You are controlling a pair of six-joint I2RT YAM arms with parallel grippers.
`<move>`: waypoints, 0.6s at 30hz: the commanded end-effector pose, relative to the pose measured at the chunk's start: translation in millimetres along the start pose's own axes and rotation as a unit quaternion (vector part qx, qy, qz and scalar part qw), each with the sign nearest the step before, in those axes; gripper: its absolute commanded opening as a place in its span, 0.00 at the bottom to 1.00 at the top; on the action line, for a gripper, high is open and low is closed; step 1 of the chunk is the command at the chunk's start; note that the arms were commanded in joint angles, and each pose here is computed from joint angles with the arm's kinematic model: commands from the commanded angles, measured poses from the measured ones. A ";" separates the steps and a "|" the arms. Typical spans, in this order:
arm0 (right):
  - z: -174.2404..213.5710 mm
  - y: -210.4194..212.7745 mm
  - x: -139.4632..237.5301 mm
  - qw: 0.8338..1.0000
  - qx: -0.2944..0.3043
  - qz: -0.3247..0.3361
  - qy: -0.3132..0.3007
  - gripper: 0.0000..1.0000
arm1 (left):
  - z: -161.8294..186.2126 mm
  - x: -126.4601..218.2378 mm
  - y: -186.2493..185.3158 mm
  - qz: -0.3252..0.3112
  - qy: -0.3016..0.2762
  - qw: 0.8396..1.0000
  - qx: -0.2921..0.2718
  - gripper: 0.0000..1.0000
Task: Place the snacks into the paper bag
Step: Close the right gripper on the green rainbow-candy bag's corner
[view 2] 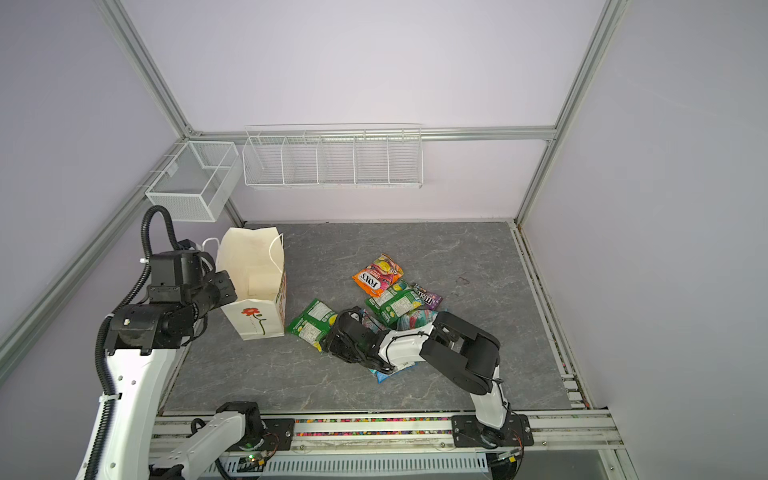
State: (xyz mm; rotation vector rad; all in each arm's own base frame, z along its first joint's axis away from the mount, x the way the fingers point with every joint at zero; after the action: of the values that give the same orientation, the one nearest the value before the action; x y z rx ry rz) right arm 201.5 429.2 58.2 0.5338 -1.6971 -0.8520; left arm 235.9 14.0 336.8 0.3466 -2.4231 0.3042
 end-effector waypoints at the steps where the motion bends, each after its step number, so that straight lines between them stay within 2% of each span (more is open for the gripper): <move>1: -3.6 -19.4 -5.6 0.999 -0.028 0.026 -0.020 0.55 | 7.2 3.0 4.7 -0.004 0.011 1.000 0.006 0.00; 15: -30.1 -14.2 -5.0 0.998 -0.001 0.036 -0.049 0.33 | 8.9 1.8 4.6 -0.004 0.014 1.000 0.006 0.00; 18: -33.6 -9.2 -8.4 0.998 0.007 0.030 -0.048 0.31 | 9.2 2.2 4.4 -0.003 0.015 1.000 0.006 0.00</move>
State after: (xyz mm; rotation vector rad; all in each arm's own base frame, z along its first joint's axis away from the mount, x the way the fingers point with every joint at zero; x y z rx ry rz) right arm 225.8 420.9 58.5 0.4870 -1.7741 -0.8524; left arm 234.5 14.5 335.0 0.3488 -2.4158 0.3033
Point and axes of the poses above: each gripper's point midway between its finger pads, its own x axis back along the fingers, its own y axis along the line the jaws close on, z = x × y, the point moved 3 cm from there along x, back along the fingers, and after that the axes turned 2 degrees about x, right-handed, at the moved point
